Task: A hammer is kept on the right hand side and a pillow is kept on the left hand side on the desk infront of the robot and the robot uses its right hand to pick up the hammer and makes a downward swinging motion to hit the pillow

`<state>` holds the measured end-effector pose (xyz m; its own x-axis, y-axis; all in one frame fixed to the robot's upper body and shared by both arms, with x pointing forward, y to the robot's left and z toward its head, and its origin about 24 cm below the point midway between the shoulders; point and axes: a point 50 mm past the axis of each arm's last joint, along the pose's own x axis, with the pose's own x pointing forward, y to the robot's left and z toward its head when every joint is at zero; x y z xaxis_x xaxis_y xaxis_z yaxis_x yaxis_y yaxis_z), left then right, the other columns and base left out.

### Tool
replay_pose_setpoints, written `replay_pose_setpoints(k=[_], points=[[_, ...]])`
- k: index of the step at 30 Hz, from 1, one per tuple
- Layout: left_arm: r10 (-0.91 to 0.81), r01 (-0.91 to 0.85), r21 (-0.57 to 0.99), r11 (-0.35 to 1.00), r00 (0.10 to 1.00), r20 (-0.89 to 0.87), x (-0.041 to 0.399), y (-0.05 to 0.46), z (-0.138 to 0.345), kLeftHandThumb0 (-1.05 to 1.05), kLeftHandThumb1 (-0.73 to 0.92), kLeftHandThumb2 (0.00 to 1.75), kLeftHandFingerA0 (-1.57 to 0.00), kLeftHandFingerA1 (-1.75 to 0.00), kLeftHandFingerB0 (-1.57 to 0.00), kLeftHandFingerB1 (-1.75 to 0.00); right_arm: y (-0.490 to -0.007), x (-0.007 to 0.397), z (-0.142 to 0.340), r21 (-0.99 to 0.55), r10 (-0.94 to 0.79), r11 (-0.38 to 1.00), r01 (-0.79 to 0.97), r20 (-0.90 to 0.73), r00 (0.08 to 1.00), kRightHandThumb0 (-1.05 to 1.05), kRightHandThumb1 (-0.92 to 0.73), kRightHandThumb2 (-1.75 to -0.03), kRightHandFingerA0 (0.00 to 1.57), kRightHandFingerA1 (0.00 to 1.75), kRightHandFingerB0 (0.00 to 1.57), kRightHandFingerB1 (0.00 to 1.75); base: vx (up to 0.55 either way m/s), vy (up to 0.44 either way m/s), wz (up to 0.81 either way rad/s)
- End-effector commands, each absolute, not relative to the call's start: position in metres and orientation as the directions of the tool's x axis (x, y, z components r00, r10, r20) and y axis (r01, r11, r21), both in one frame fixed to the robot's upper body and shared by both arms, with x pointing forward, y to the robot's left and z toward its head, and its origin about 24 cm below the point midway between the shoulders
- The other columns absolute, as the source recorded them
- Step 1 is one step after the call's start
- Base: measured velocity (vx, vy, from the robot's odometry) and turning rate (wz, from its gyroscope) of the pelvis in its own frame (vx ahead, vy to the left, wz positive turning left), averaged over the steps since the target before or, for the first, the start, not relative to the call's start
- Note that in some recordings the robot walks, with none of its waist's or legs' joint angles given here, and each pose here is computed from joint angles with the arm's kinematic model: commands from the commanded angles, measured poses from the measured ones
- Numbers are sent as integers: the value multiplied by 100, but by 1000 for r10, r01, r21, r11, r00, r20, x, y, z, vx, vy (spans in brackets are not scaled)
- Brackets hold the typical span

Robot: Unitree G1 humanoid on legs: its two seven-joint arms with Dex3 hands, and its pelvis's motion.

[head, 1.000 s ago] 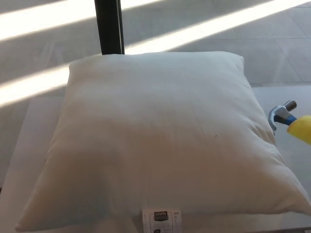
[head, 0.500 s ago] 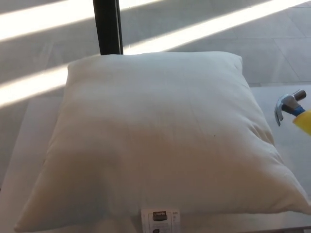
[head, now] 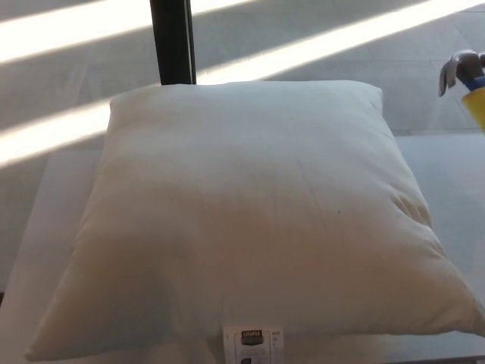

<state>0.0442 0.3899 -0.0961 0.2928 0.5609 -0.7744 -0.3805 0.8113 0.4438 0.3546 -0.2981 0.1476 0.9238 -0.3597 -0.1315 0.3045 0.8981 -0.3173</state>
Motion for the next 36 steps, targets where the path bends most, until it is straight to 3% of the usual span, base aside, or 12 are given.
replay_pose_setpoints(k=[1, 4, 5, 8, 14, 17, 20, 25, 26, 32, 35, 36], points=[[581, -385, 465, 797, 284, -763, 36, 398, -90, -58, 64, 59, -81, -65, -69, -48, -264, 363, 172, 93, -153, 980, 174, -198, 968, -26, -82, -88, 98, 175, 57, 175, 0, 0, 0], [587, -380, 474, 794, 276, -761, 34, 399, -90, -59, 63, 60, -85, -68, -73, -50, -247, 365, 171, 181, -72, 977, 114, -227, 971, -29, -86, -85, 100, 175, 55, 175, 0, 0, 0], [586, -389, 469, 793, 277, -761, 35, 399, -90, -58, 63, 59, -82, -66, -71, -50, -234, 366, 170, 244, 22, 969, 39, -239, 971, -30, -75, -105, 98, 175, 61, 175, 0, 0, 0], [592, -383, 479, 790, 275, -758, 36, 399, -90, -58, 63, 59, -82, -65, -73, -51, -211, 365, 171, 309, 125, 950, -39, -264, 956, -35, -76, -93, 103, 175, 62, 175, 0, 0, 0], [581, -386, 465, 797, 277, -766, 36, 399, -90, -58, 64, 59, -79, -63, -71, -50, -150, 355, 185, 541, 403, 808, -234, -215, 890, -38, -64, -107, 106, 175, 80, 172, 0, 0, 0], [580, -389, 465, 795, 265, -770, 33, 398, -91, -57, 63, 59, -80, -63, -71, -50, -129, 351, 198, 534, 451, 792, -296, -187, 872, -37, -63, -114, 108, 175, 81, 174, 0, 0, 0], [576, -392, 459, 797, 268, -772, 31, 397, -92, -59, 64, 59, -78, -62, -71, -51, -103, 345, 221, 558, 507, 744, -367, -113, 855, -41, -69, -102, 107, 175, 77, 175, 0, 0, 0], [574, -377, 464, 802, 269, -773, 28, 397, -92, -59, 64, 59, -78, -61, -71, -50, -83, 339, 254, 554, 534, 699, -451, 13, 845, -36, -65, -115, 108, 175, 76, 174, 0, 0, 0], [574, -375, 465, 802, 267, -774, 28, 397, -92, -61, 64, 59, -78, -59, -71, -49, -77, 339, 266, 616, 559, 636, -465, 48, 828, -37, -66, -112, 107, 175, 76, 164, 0, 0, 0], [565, -380, 453, 806, 268, -780, 25, 394, -94, -60, 65, 59, -79, -64, -74, -51, -66, 331, 292, 610, 559, 605, -512, 132, 818, -39, -79, -104, 104, 175, 72, 175, 0, 0, 0], [571, -389, 457, 800, 259, -779, 25, 394, -95, -62, 63, 59, -81, -65, -73, -51, -60, 328, 300, 591, 587, 599, -540, 134, 799, -38, -74, -107, 104, 175, 73, 175, 0, 0, 0], [571, -389, 457, 800, 259, -779, 25, 394, -95, -63, 63, 59, -79, -64, -71, -51, -58, 327, 303, 590, 589, 596, -545, 140, 796, -35, -62, -121, 104, 175, 73, 175, 0, 0, 0]])
